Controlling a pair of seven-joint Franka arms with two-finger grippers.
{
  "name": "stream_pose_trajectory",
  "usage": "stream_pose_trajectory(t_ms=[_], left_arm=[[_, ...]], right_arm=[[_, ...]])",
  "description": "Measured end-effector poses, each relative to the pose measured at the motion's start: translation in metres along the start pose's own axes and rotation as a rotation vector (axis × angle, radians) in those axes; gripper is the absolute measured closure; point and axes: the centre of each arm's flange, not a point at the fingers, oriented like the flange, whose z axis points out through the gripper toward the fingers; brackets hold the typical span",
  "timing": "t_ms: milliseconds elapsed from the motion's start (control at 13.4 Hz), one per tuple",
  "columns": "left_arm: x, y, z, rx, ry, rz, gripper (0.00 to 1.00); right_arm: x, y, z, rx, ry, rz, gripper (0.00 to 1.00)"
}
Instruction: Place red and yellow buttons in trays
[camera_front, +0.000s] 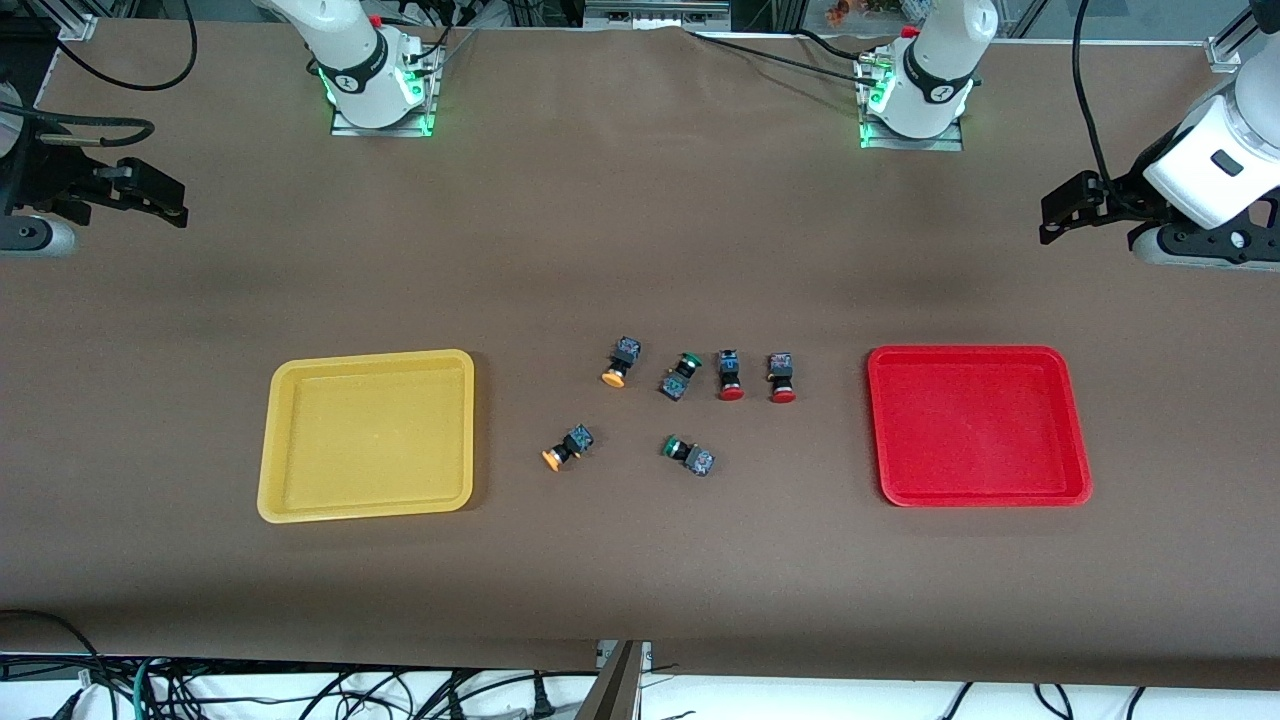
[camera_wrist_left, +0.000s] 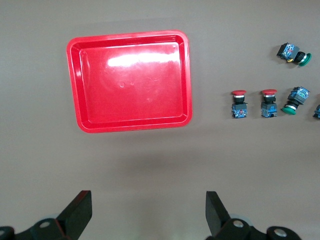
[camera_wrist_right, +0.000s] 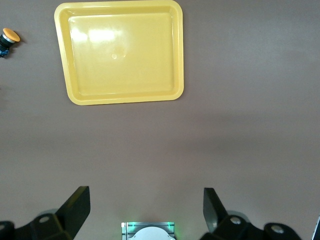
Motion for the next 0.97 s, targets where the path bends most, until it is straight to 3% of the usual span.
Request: stream_pose_trajectory(t_ms=[599, 673, 973], left_arm=[[0.003, 0.007, 0.001, -0.001, -0.003, 0.013, 0.00], [0.003, 0.013, 0.005, 0.000, -0.021, 0.026, 0.00], [0.021, 0.087, 0.082, 0.008, -0.220, 0.159, 0.00]], right_arm=[[0.000, 0.000, 0.000, 0.000, 0.000, 0.000, 0.00], [0.000, 0.000, 0.000, 0.000, 0.000, 0.000, 0.00], [0.005, -0.003, 0.007, 0.019, -0.013, -0.004, 0.00]])
